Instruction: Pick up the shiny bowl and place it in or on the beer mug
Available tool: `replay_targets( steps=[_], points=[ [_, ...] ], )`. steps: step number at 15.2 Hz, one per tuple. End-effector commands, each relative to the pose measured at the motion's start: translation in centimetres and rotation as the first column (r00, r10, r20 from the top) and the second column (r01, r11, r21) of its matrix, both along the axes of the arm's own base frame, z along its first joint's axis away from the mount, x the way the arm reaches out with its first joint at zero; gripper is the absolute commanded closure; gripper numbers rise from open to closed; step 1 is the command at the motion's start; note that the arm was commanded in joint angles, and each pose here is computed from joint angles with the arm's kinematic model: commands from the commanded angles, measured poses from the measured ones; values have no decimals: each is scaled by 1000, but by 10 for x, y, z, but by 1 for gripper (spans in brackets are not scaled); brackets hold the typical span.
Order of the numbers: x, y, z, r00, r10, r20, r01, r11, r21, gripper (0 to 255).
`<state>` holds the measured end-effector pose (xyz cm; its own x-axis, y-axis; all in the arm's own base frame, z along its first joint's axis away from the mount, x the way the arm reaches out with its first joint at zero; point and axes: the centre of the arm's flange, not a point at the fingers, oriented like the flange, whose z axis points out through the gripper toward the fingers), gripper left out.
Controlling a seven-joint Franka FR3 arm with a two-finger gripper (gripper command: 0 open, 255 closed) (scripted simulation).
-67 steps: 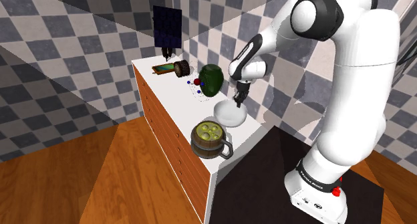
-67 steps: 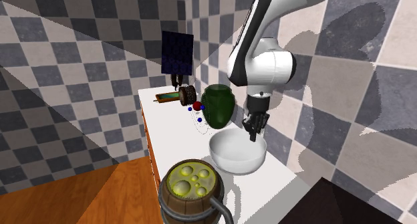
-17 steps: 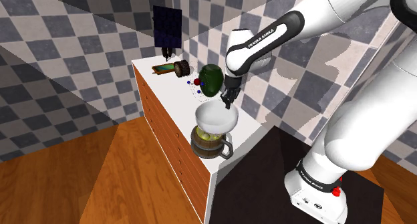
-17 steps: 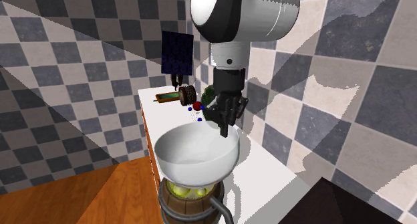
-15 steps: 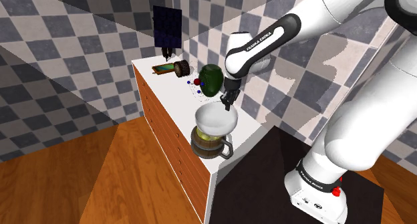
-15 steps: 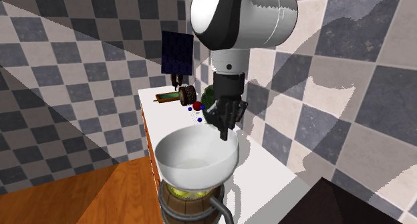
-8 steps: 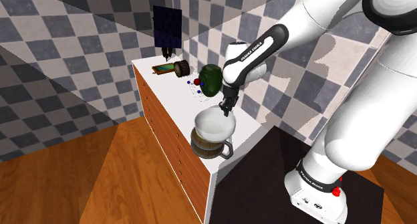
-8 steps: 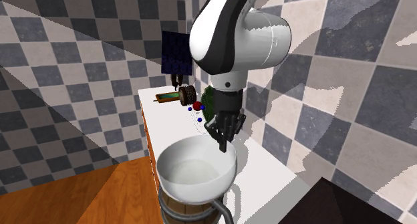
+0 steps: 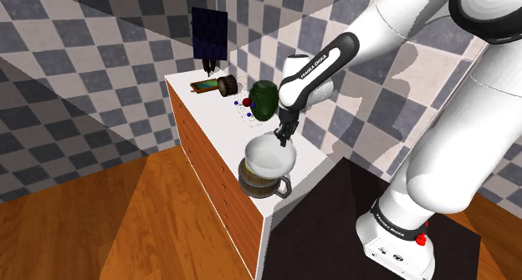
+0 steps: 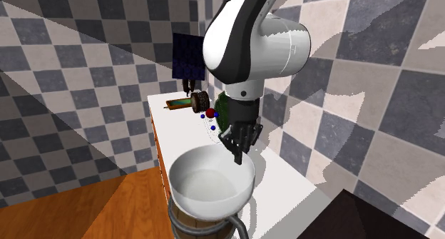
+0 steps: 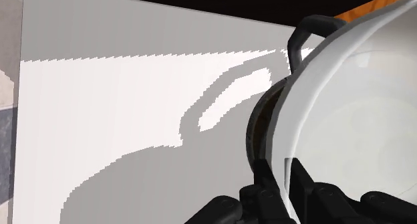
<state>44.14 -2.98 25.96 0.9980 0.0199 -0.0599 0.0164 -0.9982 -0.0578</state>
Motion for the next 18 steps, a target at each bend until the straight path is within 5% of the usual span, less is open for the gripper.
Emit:
replay_targets(
  steps=[1,6,10,18],
  points=[
    [0,1,-1,1000,1,-1,-1,1000,0,0],
    [0,1,-1,1000,1,-1,-1,1000,0,0],
    [3,-2,49,1000,1,-1,-1,1000,0,0],
    [3,-2,49,1000,1,-1,-1,1000,0,0]
  ],
)
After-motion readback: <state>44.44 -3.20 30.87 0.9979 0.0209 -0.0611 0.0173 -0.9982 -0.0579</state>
